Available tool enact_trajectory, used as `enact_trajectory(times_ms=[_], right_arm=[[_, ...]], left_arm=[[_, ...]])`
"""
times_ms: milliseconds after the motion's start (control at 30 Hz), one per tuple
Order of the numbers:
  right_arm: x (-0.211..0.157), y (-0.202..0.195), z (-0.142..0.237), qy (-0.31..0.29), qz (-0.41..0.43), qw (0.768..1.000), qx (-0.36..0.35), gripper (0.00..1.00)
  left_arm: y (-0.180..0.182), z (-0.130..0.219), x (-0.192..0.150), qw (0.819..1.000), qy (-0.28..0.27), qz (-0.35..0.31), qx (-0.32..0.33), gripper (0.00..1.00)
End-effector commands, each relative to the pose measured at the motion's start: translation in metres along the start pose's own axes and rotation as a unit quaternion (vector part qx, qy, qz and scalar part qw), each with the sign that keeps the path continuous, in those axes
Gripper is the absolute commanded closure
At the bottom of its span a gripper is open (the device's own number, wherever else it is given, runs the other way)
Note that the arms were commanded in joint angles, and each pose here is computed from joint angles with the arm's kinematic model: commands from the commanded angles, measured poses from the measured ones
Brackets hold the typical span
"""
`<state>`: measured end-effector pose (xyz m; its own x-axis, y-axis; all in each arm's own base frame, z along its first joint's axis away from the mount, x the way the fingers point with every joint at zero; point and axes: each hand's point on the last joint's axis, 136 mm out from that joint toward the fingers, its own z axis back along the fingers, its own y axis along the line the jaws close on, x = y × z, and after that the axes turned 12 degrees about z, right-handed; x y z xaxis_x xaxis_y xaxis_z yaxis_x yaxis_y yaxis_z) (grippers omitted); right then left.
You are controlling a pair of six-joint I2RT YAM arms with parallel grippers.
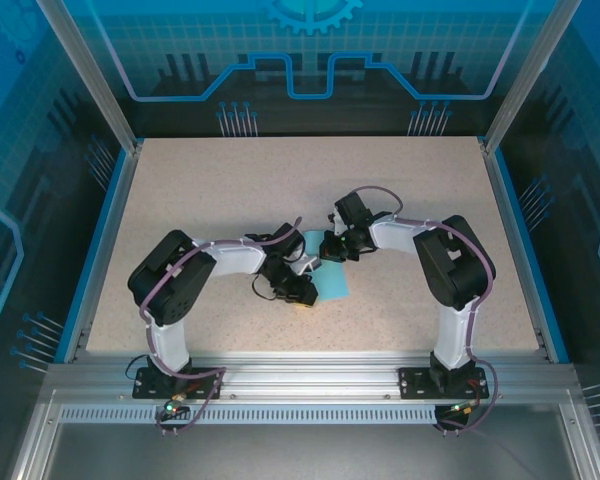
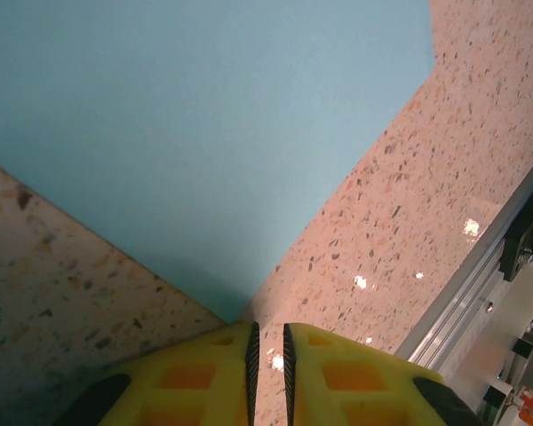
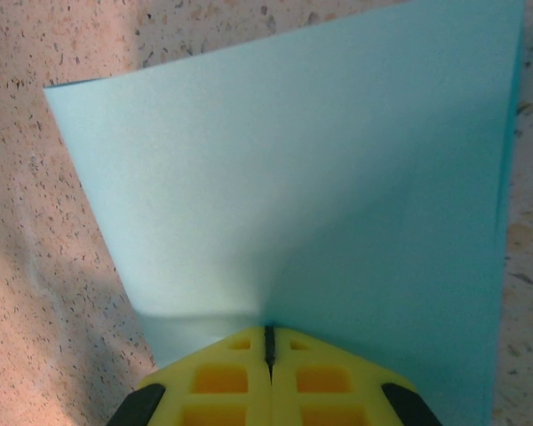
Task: Fold a paper plane with a square sheet of paper (fold left side to right side)
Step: First fold the square sheet of paper in half at the center of the table.
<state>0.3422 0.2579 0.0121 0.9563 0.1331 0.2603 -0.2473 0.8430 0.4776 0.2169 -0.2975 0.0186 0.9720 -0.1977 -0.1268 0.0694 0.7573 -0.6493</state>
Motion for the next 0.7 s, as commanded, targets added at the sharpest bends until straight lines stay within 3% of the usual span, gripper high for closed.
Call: enact_trajectory(times_ms=[0, 333, 667], right_arm=[[-0.035, -0.037, -0.011, 0.054, -0.033, 0.996, -0.065, 0.96], [-0.033, -0.034, -0.008, 0.050, -0.030, 0.996, -0.063, 0.96], [-0.033, -0.032, -0.007, 0.050, -0.028, 0.996, -0.062, 0.96]], left_arm=[[-0.010, 0.015, -0.003, 1.000, -0.012, -0.015, -0.004, 0.82], [-0.013, 0.055, 0.060, 0.994, -0.106, 0.011, -0.029, 0.81], [-0.013, 0.043, 0.110, 0.993, -0.111, 0.015, -0.020, 0.82]])
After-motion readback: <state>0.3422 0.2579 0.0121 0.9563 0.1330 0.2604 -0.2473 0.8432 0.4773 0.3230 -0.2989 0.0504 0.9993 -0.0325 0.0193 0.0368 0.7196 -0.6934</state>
